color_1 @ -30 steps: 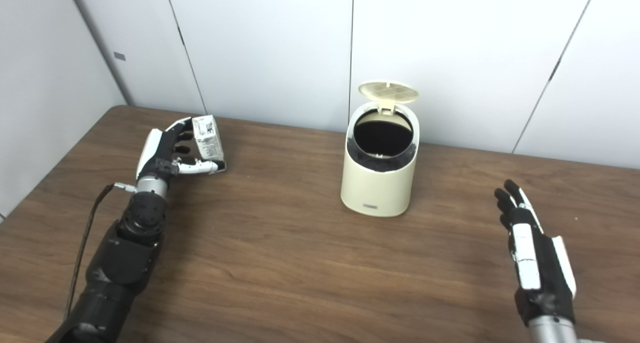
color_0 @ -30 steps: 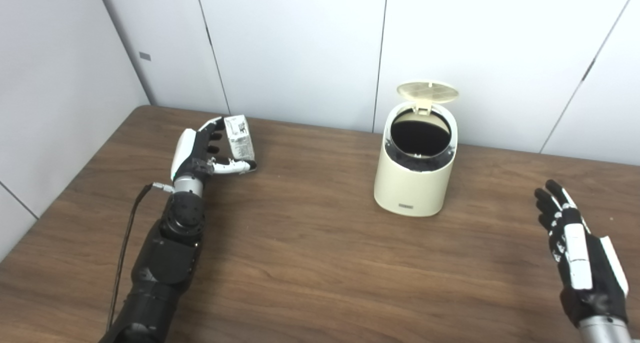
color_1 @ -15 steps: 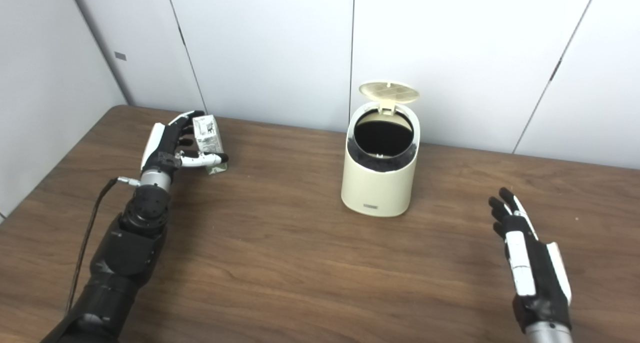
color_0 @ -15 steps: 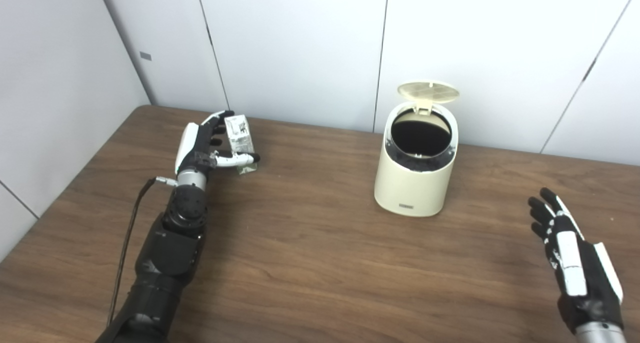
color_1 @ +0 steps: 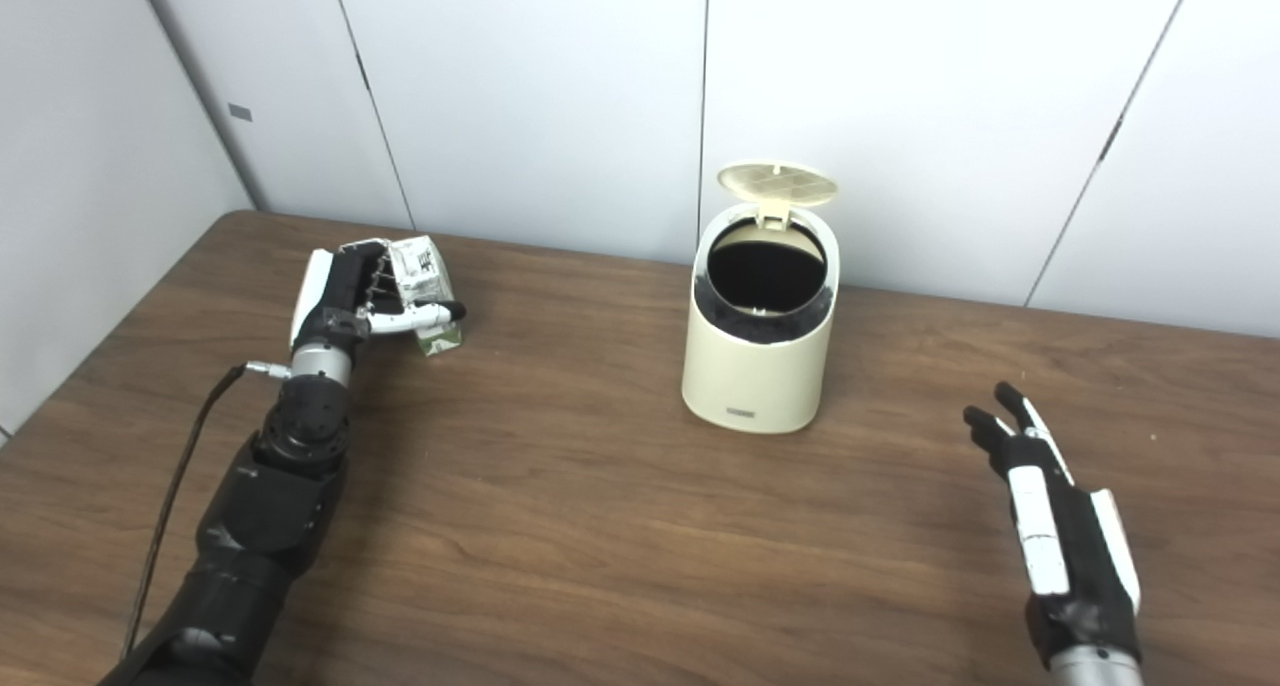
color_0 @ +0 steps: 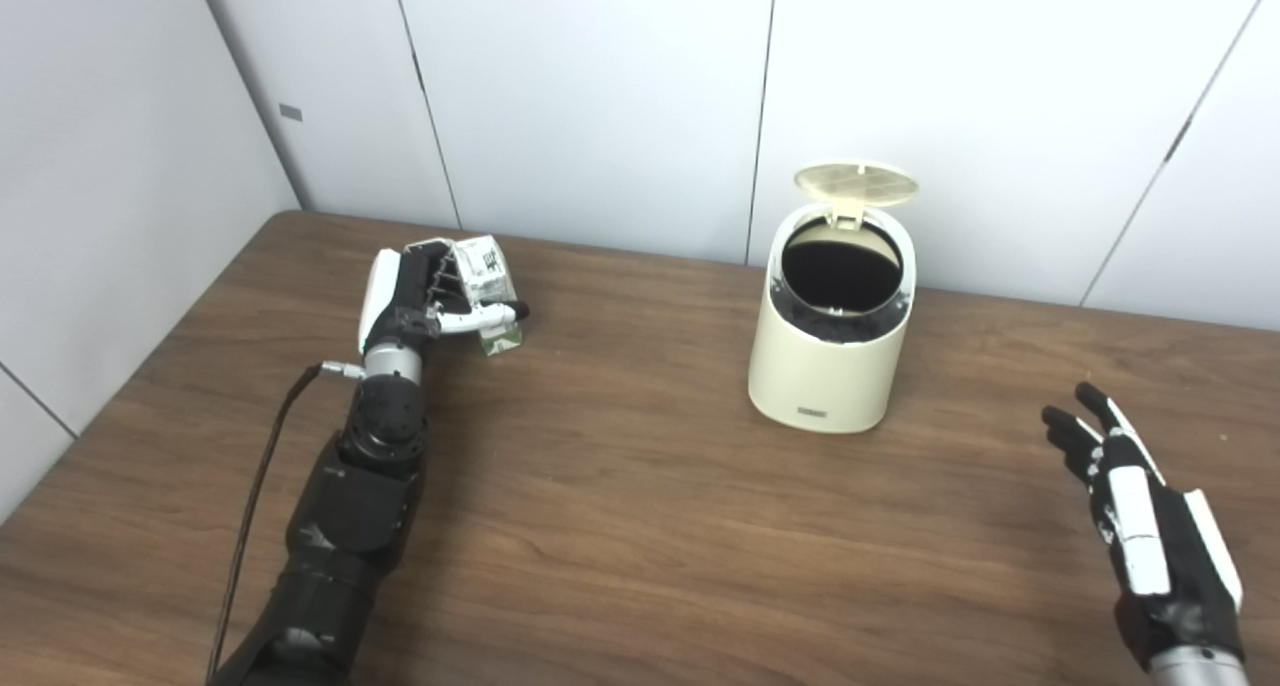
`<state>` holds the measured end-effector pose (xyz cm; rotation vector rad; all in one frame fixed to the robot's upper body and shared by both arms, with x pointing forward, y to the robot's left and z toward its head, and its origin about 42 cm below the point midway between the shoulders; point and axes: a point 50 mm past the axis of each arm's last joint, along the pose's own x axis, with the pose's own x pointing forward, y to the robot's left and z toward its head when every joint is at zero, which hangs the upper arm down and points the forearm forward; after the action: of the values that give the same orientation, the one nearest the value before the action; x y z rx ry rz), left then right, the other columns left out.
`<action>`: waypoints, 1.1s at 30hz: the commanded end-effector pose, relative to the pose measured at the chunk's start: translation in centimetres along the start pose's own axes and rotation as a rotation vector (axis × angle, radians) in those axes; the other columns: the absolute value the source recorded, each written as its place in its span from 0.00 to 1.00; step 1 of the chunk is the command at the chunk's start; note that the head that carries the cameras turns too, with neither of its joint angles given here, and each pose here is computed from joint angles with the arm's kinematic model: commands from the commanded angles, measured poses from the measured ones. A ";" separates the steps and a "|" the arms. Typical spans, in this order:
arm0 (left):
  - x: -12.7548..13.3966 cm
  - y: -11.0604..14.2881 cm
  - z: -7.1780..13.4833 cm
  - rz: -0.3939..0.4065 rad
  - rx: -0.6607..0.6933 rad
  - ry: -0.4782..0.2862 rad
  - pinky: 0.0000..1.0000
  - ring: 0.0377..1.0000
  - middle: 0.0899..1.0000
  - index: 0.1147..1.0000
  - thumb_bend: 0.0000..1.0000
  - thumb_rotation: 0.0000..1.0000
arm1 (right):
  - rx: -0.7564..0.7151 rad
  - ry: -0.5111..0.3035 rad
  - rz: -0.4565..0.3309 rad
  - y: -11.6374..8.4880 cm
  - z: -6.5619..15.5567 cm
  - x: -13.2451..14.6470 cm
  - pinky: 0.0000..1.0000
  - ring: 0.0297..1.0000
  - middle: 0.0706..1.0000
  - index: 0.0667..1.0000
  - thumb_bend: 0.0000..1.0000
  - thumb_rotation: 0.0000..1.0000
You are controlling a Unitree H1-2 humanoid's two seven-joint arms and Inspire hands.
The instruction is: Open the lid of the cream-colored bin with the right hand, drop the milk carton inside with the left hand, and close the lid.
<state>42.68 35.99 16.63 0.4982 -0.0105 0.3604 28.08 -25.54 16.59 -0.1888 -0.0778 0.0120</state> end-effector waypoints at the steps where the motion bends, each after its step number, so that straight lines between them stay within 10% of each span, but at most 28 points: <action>1: 1.7 1.2 3.0 0.041 0.003 -0.102 0.51 0.48 0.47 0.39 0.50 0.00 | -0.015 -0.090 0.001 -0.3 1.4 0.4 1.00 0.90 0.82 0.91 0.52 1.00; 15: 0.6 1.7 4.2 0.069 -0.016 -0.148 0.36 0.37 0.48 0.40 0.48 0.00 | -0.020 -0.100 0.001 -0.3 1.2 0.4 1.00 0.88 0.78 0.91 0.56 1.00; 33: -5.2 0.2 15.6 0.027 -0.183 -0.473 0.37 0.43 0.45 0.40 0.48 0.00 | 0.008 -0.072 -0.031 0.7 -0.7 0.5 0.90 0.87 0.80 0.92 0.62 1.00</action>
<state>38.81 27.69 26.80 0.3870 -0.3830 0.2592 28.06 -25.34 14.31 -0.1896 -0.0543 -0.0129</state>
